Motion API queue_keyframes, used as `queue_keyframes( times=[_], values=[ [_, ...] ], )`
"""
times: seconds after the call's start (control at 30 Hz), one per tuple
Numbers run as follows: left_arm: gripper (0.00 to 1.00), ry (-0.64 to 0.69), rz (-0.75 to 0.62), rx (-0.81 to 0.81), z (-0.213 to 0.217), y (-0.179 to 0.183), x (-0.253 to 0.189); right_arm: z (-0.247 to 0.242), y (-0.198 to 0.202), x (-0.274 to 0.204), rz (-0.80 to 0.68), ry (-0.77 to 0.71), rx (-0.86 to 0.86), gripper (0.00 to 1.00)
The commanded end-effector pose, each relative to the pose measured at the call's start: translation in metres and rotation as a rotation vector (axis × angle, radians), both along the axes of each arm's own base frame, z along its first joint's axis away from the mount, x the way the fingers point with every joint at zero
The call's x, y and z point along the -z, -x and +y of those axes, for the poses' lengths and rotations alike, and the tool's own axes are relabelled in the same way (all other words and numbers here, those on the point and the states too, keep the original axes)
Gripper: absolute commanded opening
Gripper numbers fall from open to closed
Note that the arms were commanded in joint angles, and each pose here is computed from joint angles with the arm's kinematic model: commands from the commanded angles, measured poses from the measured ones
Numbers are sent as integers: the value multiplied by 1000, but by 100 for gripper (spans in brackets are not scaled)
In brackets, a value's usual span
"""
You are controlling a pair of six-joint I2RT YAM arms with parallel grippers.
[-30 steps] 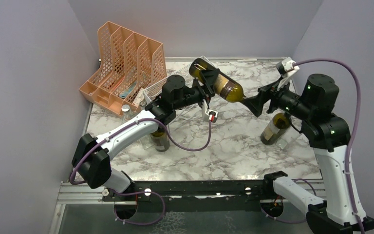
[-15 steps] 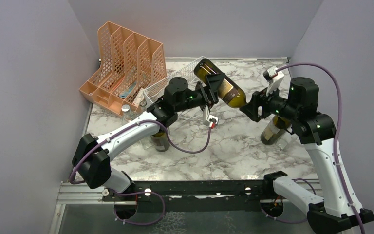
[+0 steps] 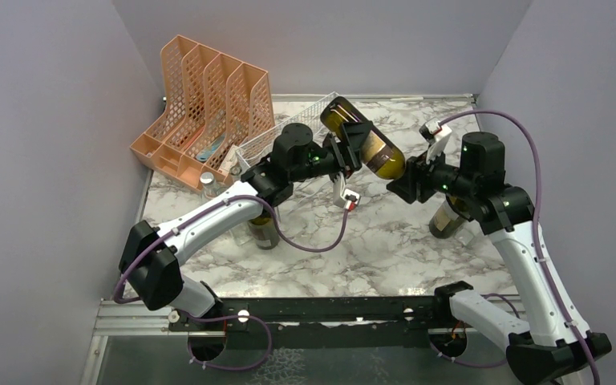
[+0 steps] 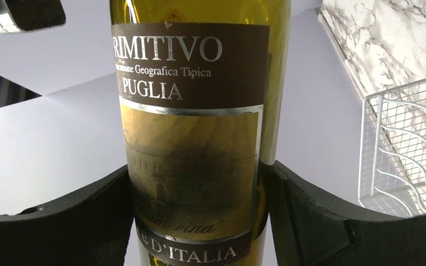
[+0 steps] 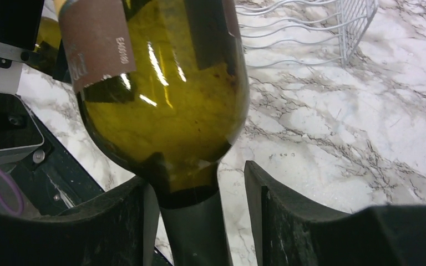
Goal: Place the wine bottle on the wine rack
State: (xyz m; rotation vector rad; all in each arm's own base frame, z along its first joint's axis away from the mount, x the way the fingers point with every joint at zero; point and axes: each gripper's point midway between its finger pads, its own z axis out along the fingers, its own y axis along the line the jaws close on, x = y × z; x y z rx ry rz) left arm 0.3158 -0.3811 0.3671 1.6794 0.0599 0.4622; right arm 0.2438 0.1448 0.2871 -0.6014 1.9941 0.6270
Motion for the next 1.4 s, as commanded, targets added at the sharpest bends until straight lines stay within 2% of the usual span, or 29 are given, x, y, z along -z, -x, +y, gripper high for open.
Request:
queue_keyframes(
  times=[0.0,0.1,0.17,0.3,0.4,0.43,0.47,0.5,0.53,0.57,0.6,0.8,0.9,1.0,1.1,1.17,1.27,1.37],
  values=[
    [0,119,-116,61,-5,18,-60,13,-7,-3,-14,-40,-49,55],
    [0,116,-112,59,-7,17,-60,16,-11,1,8,-47,-58,50],
    [0,114,-110,53,-8,16,-61,18,-11,4,20,-50,-68,40],
    [0,108,-92,38,-8,12,-59,16,-14,-1,-4,-49,-47,3],
    [2,111,-53,35,-7,12,-58,11,-17,-12,-43,-56,0,1],
    [20,113,-45,38,-7,12,-55,8,-19,-17,-61,-62,25,1],
    [52,125,-42,43,-7,14,-54,5,-21,-23,-76,-69,52,1],
    [70,143,-40,46,-6,15,-54,3,-23,-28,-93,-74,72,1],
    [80,155,-41,46,-5,16,-54,-1,-24,-35,-114,-82,103,1],
    [96,154,-38,45,-4,16,-52,-4,-26,-41,-125,-92,135,1],
    [99,148,-33,39,-3,15,-50,-7,-28,-46,-137,-101,165,1],
    [99,153,37,21,3,18,-40,-27,-33,-63,-157,-128,325,1],
    [99,191,115,-3,8,16,-37,-27,-30,-59,-142,-128,325,1],
    [97,282,250,-11,15,20,-42,-20,-24,-52,-111,-137,277,1],
    [92,431,469,-20,25,25,-56,-13,-16,-41,-62,-144,231,1],
    [91,606,674,-28,36,28,-74,-7,-10,-32,-34,-149,192,1],
    [96,900,1010,-95,54,20,-91,3,-2,-21,-6,-176,136,1],
    [98,1066,1218,-202,72,14,-85,11,6,-6,49,-192,82,1]
  ],
)
